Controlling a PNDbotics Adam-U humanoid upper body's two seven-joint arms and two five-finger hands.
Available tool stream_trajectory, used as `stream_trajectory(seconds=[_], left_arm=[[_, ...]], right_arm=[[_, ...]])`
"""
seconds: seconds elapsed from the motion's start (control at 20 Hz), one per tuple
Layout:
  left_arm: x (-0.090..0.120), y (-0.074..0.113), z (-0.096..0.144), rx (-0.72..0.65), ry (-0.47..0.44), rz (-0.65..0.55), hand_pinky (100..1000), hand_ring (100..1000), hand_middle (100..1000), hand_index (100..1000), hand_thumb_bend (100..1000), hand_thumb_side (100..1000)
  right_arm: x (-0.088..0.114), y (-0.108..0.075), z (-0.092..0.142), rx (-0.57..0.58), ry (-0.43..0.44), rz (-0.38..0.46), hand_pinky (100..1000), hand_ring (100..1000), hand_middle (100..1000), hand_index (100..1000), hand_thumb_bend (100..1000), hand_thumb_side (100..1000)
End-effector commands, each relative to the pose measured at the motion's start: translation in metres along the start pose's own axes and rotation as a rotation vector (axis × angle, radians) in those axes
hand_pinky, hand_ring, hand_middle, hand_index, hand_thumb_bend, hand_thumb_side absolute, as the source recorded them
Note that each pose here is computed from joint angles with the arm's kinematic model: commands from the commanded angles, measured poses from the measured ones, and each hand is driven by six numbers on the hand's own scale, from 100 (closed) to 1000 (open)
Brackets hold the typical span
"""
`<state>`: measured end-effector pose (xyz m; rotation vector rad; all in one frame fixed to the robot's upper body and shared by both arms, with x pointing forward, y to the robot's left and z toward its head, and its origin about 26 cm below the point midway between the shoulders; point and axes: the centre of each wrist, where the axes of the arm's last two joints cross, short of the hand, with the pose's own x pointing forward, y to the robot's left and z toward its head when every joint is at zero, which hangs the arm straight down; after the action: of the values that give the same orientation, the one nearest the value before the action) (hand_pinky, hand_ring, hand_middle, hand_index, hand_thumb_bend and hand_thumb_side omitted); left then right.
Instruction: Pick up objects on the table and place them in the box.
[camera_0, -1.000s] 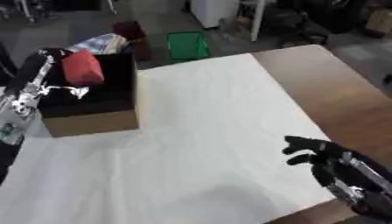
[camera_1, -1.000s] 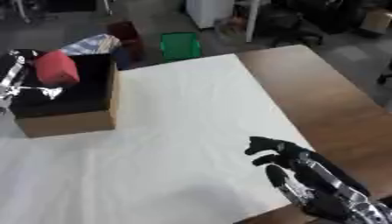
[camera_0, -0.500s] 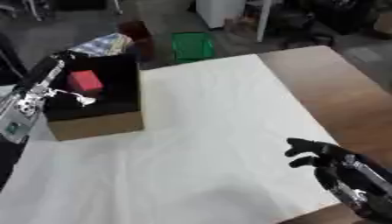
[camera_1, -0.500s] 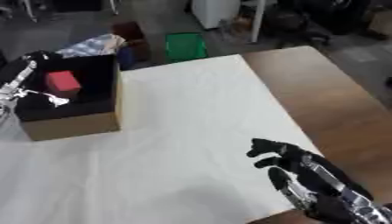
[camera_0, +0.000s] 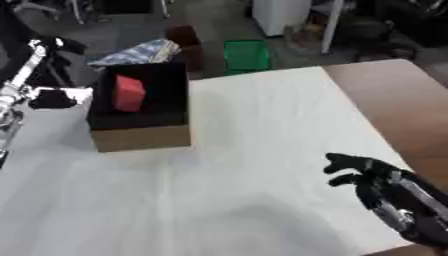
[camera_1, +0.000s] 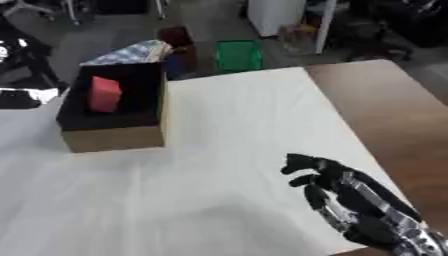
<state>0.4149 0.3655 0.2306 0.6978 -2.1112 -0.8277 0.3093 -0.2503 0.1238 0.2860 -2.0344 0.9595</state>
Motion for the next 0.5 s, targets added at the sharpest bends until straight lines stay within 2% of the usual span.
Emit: stream_trajectory(seconds=[0.05, 0.25, 0.5], left_arm=[[0.033, 0.023, 0.003, 0.027, -0.114, 0.04, 684, 804, 646, 750, 421, 100], [0.055, 0.012, 0.022, 0.007, -0.153, 0.138, 682, 807, 639, 748, 365, 118], [0.067, -0.018, 0.043, -0.039, -0.147, 0.255, 685, 824, 644, 747, 289, 245]], right_arm=[[0.004, -0.008, 0.003, -0.017, 0.004, 0.031, 781, 1000, 768, 878, 100, 651], [0.003, -0.009, 0.006, -0.039, 0.01, 0.035, 781, 1000, 768, 879, 100, 649], [0.002, -0.01, 0.008, -0.061, 0.016, 0.034, 780, 1000, 767, 879, 100, 652]])
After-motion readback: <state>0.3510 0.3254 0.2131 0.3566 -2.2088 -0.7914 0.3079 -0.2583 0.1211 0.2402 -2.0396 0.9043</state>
